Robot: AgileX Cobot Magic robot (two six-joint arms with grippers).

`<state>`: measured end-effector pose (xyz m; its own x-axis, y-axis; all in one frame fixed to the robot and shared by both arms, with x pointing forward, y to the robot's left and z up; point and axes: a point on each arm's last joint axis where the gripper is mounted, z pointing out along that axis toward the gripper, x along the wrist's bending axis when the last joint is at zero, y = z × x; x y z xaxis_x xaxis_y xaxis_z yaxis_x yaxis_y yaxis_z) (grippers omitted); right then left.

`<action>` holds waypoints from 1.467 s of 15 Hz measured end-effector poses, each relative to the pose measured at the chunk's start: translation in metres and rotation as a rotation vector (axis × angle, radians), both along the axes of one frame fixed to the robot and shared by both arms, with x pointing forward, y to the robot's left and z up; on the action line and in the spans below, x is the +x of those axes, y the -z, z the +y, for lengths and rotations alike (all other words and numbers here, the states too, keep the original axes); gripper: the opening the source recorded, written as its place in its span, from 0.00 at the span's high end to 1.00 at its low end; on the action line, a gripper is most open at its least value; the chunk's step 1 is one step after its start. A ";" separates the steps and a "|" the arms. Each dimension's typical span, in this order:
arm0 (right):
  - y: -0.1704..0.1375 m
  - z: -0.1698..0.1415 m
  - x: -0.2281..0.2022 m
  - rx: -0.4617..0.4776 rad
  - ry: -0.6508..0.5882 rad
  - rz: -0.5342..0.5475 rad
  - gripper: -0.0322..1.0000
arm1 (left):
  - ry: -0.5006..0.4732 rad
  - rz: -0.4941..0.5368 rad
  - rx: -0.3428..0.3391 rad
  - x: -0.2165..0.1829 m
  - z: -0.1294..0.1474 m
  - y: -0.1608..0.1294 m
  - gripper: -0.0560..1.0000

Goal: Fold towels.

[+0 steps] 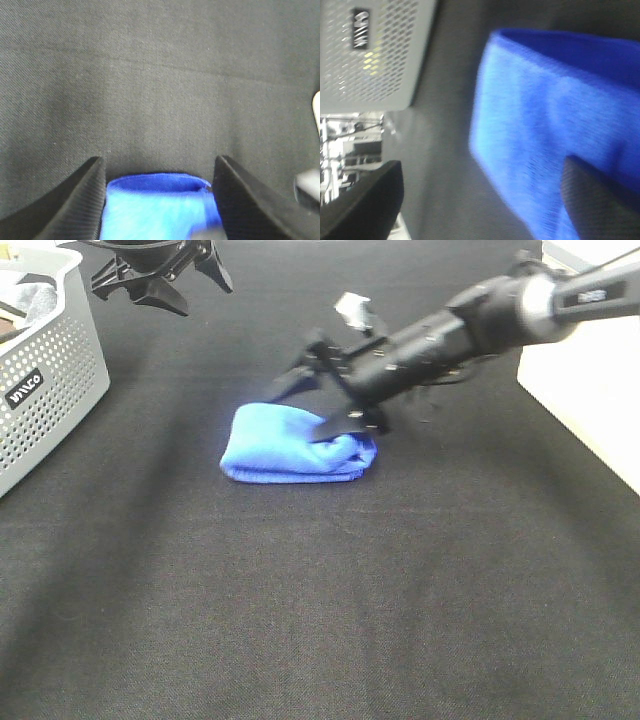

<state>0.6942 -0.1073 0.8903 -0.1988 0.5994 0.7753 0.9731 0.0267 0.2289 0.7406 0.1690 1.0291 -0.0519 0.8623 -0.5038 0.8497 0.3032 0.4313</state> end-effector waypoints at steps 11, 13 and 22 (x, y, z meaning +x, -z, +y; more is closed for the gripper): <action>-0.001 -0.059 -0.002 -0.135 -0.093 0.079 0.19 | 0.058 0.054 0.042 -0.010 0.001 -0.004 0.38; -0.031 -0.063 -0.004 -0.193 -0.097 0.026 0.19 | 0.131 0.052 0.102 -0.021 0.004 -0.022 0.38; -0.168 -0.094 -0.071 -0.458 -0.069 -0.114 0.19 | 0.261 -0.088 0.322 -0.106 0.032 -0.132 0.38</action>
